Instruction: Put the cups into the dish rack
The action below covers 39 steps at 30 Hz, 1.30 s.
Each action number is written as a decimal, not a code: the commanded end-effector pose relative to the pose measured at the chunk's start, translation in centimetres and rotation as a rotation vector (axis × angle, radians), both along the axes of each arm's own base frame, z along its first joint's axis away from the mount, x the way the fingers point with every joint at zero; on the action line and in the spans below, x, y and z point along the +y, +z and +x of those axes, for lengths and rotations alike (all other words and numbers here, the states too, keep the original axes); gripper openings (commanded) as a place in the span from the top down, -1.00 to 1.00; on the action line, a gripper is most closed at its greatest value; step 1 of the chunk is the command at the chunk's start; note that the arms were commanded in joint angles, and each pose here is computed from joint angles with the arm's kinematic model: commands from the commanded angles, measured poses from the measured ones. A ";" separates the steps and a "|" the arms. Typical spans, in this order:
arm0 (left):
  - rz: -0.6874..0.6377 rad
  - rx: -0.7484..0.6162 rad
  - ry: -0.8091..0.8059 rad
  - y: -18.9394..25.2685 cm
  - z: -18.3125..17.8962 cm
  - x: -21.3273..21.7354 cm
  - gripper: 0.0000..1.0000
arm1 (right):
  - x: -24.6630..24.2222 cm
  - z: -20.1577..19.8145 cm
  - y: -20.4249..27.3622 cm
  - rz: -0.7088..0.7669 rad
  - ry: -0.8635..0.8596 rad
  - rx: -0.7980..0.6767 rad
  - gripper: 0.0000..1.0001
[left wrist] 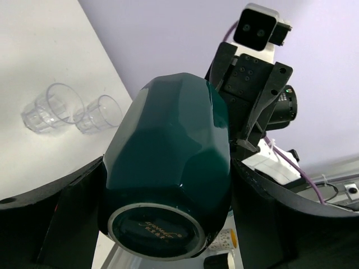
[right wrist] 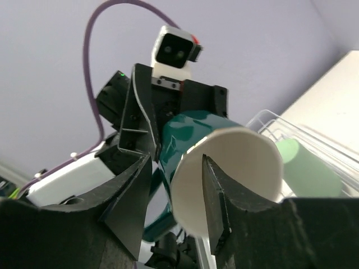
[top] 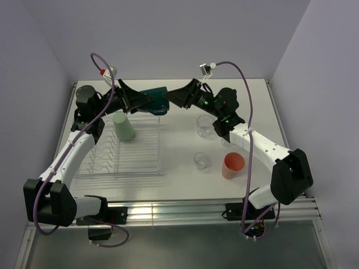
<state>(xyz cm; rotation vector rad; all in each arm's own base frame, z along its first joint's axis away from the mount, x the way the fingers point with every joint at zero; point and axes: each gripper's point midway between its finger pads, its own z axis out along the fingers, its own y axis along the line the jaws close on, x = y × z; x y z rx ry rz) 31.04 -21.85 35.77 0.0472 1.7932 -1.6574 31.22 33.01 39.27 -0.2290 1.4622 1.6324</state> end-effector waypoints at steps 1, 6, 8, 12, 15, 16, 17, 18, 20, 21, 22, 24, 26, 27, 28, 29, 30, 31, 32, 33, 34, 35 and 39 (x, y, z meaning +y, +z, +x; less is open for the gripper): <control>0.015 -0.164 0.039 4.6 -1.0 1.1 1.00 | -1.5 0.3 0.9 -0.027 -0.079 -0.029 0.02; 0.181 -0.150 0.152 3.4 0.6 2.5 1.00 | -3.1 1.5 -0.9 -0.105 -0.198 0.008 0.00; 0.248 -0.089 0.209 2.1 1.4 3.3 1.00 | -4.2 2.4 -2.1 -0.162 -0.283 0.039 0.00; 0.386 -0.082 0.318 1.2 2.5 5.1 1.00 | -6.1 3.7 -3.6 -0.260 -0.410 0.078 -0.01; 0.495 -0.042 0.387 -0.2 3.3 6.6 0.99 | -7.0 4.3 -4.3 -0.307 -0.467 0.097 -0.01; 0.532 -0.029 0.392 -0.8 3.4 6.5 1.00 | -7.2 4.4 -4.6 -0.326 -0.477 0.099 -0.02; 0.595 -0.050 0.444 -0.8 4.1 7.2 1.00 | -7.5 4.7 -4.9 -0.338 -0.498 0.109 -0.02; 0.646 -0.019 0.451 -1.8 3.9 7.4 1.00 | -7.6 4.7 -4.8 -0.342 -0.505 0.105 -0.02; 0.750 -0.006 0.498 -3.0 4.2 7.2 1.00 | -7.9 5.0 -5.2 -0.362 -0.520 0.108 -0.02; 0.795 -0.003 0.507 -3.2 4.1 7.4 1.00 | -8.0 5.2 -5.3 -0.368 -0.530 0.111 -0.02; 0.827 -0.003 0.499 -3.6 3.9 6.8 1.00 | -8.0 5.3 -5.5 -0.379 -0.534 0.116 -0.02; 0.886 0.004 0.518 -4.4 4.4 7.0 0.99 | -8.1 5.5 -5.6 -0.391 -0.540 0.119 -0.02; 0.944 0.023 0.504 -5.5 4.2 6.7 1.00 | -8.0 5.6 -6.1 -0.410 -0.540 0.125 -0.02; 0.973 0.024 0.531 -5.6 4.4 7.1 1.00 | -8.0 5.7 -6.2 -0.414 -0.539 0.126 -0.03; 1.008 0.041 0.520 -6.4 4.3 7.0 1.00 | -8.0 5.7 -6.4 -0.419 -0.540 0.129 -0.03; 1.029 0.041 0.516 -6.7 4.4 7.0 1.00 | -8.0 5.8 -6.5 -0.420 -0.540 0.131 -0.03; 1.045 0.046 0.515 -6.9 4.4 7.0 1.00 | -8.0 5.8 -6.6 -0.421 -0.541 0.132 -0.03; 1.070 0.050 0.515 -7.4 4.4 7.0 1.00 | -8.0 5.8 -6.8 -0.426 -0.542 0.134 -0.03; 1.095 0.059 0.505 -8.1 4.4 6.9 1.00 | -8.0 5.9 -6.9 -0.430 -0.542 0.136 -0.03; 1.109 0.065 0.500 -8.5 4.3 6.8 1.00 | -8.0 6.0 -7.0 -0.432 -0.543 0.139 -0.03; 1.123 0.065 0.489 -8.9 4.3 6.6 1.00 | -8.0 6.0 -7.2 -0.434 -0.542 0.141 -0.03; 1.138 0.067 0.477 -9.4 4.3 6.4 1.00 | -7.9 6.0 -7.3 -0.437 -0.540 0.143 -0.03; 1.183 0.083 0.454 -11.1 4.3 6.1 1.00 | -7.8 6.3 -7.7 -0.443 -0.539 0.149 -0.03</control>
